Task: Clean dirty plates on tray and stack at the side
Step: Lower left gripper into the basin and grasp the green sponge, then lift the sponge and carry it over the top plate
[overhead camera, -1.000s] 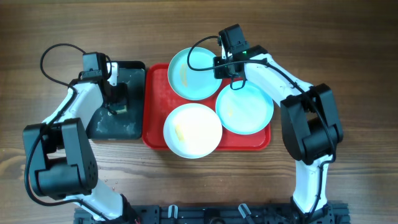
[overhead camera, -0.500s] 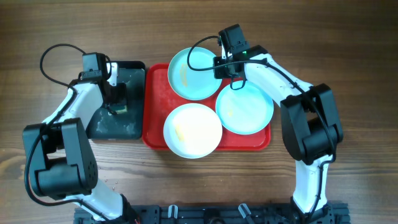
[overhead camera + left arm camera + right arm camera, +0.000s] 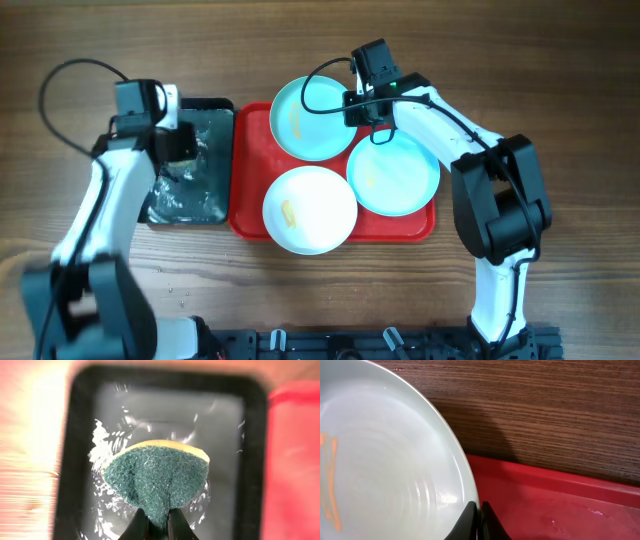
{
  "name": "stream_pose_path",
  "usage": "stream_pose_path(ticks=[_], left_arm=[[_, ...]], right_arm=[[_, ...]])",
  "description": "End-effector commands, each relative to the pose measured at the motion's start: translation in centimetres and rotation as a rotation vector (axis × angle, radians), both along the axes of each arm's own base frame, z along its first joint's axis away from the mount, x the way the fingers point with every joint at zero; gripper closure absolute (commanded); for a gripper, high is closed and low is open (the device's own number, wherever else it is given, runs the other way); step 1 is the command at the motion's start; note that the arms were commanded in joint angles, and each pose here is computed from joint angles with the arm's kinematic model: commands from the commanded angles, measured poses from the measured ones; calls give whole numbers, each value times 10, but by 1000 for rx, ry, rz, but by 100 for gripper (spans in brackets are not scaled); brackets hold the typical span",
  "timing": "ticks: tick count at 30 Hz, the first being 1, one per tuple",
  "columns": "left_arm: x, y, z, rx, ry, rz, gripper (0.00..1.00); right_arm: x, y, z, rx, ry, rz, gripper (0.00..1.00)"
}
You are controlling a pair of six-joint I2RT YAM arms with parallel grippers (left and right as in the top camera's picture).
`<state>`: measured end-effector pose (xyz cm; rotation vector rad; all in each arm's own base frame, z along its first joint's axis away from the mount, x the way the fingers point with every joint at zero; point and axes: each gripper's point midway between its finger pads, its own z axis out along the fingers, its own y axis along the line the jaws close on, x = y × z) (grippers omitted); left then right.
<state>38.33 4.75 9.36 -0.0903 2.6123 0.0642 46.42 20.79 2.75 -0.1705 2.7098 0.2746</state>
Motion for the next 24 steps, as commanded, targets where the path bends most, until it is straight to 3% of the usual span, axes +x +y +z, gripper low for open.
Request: stream_pose_path(ticks=[1, 7, 18, 24], left_arm=[[1, -2, 60, 12, -164, -8, 96], [-2, -2, 103, 49, -292, -33, 96], [-2, -2, 100, 49, -282, -35, 96], [3, -2, 76, 37, -217, -33, 96]], right_arm=[[-2, -3, -7, -18, 7, -3, 95], [-2, -3, -7, -18, 7, -3, 96], [-2, -3, -7, -18, 7, -3, 96], [-1, -3, -7, -18, 6, -3, 96]])
